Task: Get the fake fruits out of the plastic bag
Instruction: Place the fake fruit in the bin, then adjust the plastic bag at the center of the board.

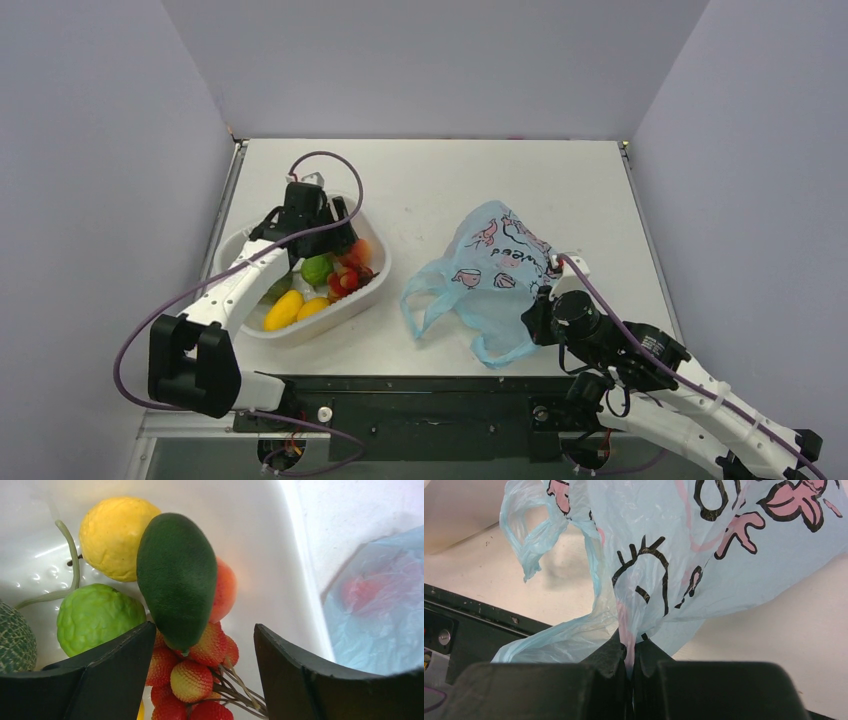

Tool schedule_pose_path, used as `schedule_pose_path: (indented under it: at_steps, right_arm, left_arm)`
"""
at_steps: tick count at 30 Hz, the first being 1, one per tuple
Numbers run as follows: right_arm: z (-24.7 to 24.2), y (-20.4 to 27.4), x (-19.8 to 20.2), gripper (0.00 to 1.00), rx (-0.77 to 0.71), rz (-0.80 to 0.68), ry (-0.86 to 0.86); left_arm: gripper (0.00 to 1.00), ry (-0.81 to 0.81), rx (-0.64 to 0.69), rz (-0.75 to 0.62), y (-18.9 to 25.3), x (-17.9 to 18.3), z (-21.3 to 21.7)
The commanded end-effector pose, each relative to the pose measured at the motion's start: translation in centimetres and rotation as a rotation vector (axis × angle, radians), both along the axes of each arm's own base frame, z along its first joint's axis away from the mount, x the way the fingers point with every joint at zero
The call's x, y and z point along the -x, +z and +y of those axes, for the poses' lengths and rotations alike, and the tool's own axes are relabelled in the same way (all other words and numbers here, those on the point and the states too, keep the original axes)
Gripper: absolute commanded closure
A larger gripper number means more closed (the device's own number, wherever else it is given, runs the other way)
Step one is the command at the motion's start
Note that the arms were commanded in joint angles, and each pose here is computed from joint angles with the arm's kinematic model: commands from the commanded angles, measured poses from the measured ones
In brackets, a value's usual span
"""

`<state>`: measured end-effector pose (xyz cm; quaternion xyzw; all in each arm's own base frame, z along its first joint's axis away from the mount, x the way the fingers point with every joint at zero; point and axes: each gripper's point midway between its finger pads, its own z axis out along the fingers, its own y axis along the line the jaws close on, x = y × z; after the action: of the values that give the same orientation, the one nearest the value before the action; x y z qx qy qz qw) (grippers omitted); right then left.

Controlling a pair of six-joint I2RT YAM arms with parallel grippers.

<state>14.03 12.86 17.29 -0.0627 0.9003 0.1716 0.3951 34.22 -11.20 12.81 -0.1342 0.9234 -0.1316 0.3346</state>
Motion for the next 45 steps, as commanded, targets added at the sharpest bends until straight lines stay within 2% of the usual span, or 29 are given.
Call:
schedule_pose_path:
  at_steps: [1, 5, 7, 9, 16, 21, 25, 30, 33, 40, 45]
  right_arm:
    - [0.0, 1.1, -0.6, 1.00, -0.026, -0.042, -0.027]
    - [0.1, 1.5, -0.4, 1.00, -0.041, -0.046, -0.014]
    - [0.0, 1.9, -0.4, 1.00, -0.056, -0.060, -0.014]
    - [-0.2, 2.2, -0.4, 1.00, -0.065, -0.071, -0.023]
    - [0.6, 3.0, -1.0, 1.00, -0.085, -0.082, -0.024]
    - [3.6, 4.7, -3.0, 1.00, -0.077, -0.126, 0.038]
    - [6.5, 6.4, -4.9, 1.00, -0.059, -0.149, 0.082]
    - [10.5, 10.4, -4.9, 1.00, -0.162, -0.121, 0.164]
    - [10.9, 10.9, -4.7, 1.00, -0.190, -0.103, 0.140]
    - [9.6, 8.3, -3.5, 1.00, -0.214, -0.024, 0.073]
    - [7.5, 5.8, -2.8, 1.00, -0.195, 0.026, -0.025]
  left_arm:
    - [0.30, -0.047, 0.017, -0.089, 5.2, -0.6, -0.2]
    - [0.30, -0.044, -0.003, -0.044, 5.0, 0.2, 0.5]
    - [0.30, -0.042, 0.024, -0.076, 6.1, 1.0, 0.4]
    - [0.30, -0.054, 0.097, -0.120, 7.4, 1.9, -0.4]
    - [0.31, -0.189, 0.506, -0.215, 10.6, 6.7, -6.0]
    - [0.32, -0.293, 0.630, -0.276, 11.9, 9.2, -8.4]
    - [0.32, -0.449, 0.630, -0.255, 12.4, 10.5, -11.1]
    - [0.34, -0.657, 0.683, -0.234, 13.0, 14.2, -15.2]
    - [0.34, -0.697, 0.635, -0.258, 12.9, 14.8, -15.9]
    - [0.42, -0.728, 0.578, -0.299, 11.8, 14.8, -16.6]
    - [0.43, -0.759, 0.584, -0.282, 10.9, 15.6, -17.7]
